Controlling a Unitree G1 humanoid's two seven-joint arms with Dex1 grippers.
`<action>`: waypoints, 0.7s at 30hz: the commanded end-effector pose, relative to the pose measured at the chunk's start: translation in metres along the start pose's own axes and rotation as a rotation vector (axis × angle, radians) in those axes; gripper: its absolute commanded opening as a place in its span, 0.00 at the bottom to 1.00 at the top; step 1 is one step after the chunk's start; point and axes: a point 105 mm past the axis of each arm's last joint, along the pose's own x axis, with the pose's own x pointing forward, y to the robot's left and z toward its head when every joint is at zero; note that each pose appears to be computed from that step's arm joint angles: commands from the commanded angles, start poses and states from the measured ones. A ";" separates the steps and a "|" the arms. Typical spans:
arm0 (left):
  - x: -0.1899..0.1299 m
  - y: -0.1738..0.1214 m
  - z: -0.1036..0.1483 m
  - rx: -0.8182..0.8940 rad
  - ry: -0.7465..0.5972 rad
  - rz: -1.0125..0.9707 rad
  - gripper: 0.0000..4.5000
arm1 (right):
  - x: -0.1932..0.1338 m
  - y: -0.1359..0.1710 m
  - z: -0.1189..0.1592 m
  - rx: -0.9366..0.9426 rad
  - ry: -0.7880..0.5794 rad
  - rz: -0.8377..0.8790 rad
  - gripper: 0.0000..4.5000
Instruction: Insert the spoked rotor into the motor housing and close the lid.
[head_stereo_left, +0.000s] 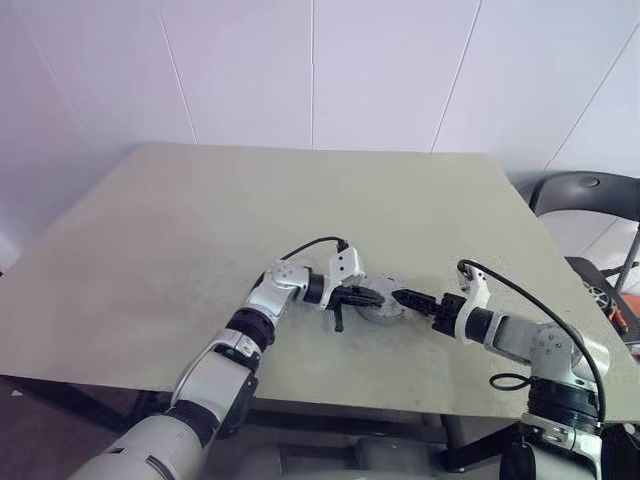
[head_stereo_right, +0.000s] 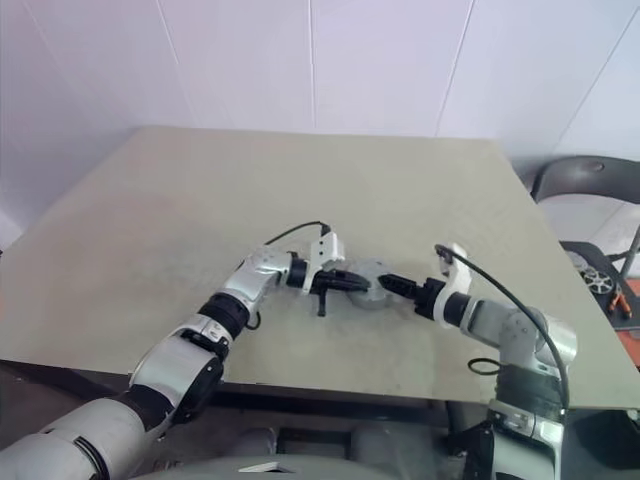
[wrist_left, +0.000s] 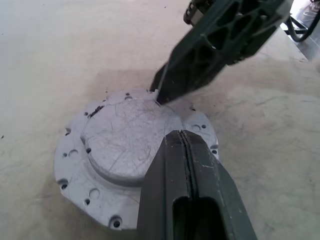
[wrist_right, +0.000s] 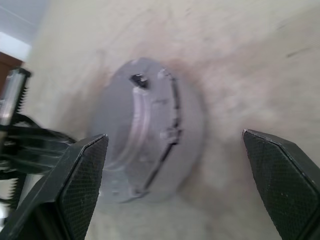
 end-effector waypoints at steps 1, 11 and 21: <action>-0.004 0.000 -0.007 -0.001 0.036 -0.003 0.00 | 0.011 0.012 -0.033 0.138 0.128 0.101 1.00; -0.023 0.016 -0.006 0.013 0.046 0.067 0.00 | 0.017 0.038 -0.006 0.283 0.021 0.259 1.00; -0.047 0.034 -0.009 -0.004 0.052 0.163 0.00 | 0.014 0.060 0.001 0.301 -0.026 0.411 1.00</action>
